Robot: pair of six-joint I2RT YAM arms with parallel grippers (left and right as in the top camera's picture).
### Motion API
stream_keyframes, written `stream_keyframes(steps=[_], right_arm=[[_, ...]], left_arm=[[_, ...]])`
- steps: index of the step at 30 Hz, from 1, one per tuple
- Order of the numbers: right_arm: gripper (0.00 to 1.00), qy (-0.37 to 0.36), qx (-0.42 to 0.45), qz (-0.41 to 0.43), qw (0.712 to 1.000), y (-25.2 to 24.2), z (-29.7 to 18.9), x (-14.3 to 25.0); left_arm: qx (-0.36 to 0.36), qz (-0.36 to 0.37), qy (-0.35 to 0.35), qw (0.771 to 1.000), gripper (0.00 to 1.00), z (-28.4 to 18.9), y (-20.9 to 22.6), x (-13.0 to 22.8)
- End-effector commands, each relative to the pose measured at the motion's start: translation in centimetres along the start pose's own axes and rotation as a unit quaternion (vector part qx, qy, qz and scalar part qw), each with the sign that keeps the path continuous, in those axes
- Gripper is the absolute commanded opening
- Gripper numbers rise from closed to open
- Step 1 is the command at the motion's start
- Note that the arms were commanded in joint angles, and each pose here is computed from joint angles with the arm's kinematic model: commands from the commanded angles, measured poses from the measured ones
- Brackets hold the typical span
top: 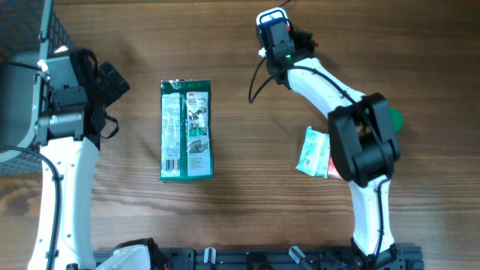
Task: Scan the item barcode
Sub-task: 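Hold the red tubes in front of the scanner window, then carry the red tubes down and release them beside the Kleenex pack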
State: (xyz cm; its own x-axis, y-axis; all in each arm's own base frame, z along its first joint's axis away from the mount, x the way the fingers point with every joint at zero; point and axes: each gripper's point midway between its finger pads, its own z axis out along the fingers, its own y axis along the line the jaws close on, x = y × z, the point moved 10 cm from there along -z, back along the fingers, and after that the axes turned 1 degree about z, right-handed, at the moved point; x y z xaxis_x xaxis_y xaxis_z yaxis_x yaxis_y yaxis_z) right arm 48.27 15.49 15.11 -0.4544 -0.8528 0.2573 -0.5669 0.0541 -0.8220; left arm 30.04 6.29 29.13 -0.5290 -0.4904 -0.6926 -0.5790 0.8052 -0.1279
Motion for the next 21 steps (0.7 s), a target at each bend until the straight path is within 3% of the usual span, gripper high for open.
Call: stream_keyframes(steps=[1,4,7,11,15,21], right_arm=[[0.04,-0.076,0.031,0.136,0.987,-6.1,-6.7,2.1],[0.04,-0.131,-0.007,0.199,0.971,-7.4,-9.9,3.5],[0.05,-0.202,-0.11,0.252,0.94,-7.5,-13.2,5.6],[0.04,-0.207,-0.248,0.337,0.885,-6.1,-15.6,7.7],[0.04,-0.099,-0.397,0.424,0.808,-2.8,-16.9,9.3],[0.04,0.087,-0.476,0.455,0.747,2.3,-17.2,11.5]], left_arm=[[-0.002,0.002,-0.004,1.0,1.0,-0.1,0.1,-0.2],[-0.002,0.002,-0.004,1.0,1.0,-0.1,0.1,-0.2],[-0.002,0.002,-0.004,1.0,1.0,-0.1,0.1,-0.2],[-0.002,0.002,-0.005,1.0,1.0,-0.1,0.1,-0.2],[-0.002,0.002,-0.004,1.0,1.0,-0.1,0.1,-0.2],[-0.002,0.002,-0.005,1.0,1.0,-0.1,0.1,-0.2]])
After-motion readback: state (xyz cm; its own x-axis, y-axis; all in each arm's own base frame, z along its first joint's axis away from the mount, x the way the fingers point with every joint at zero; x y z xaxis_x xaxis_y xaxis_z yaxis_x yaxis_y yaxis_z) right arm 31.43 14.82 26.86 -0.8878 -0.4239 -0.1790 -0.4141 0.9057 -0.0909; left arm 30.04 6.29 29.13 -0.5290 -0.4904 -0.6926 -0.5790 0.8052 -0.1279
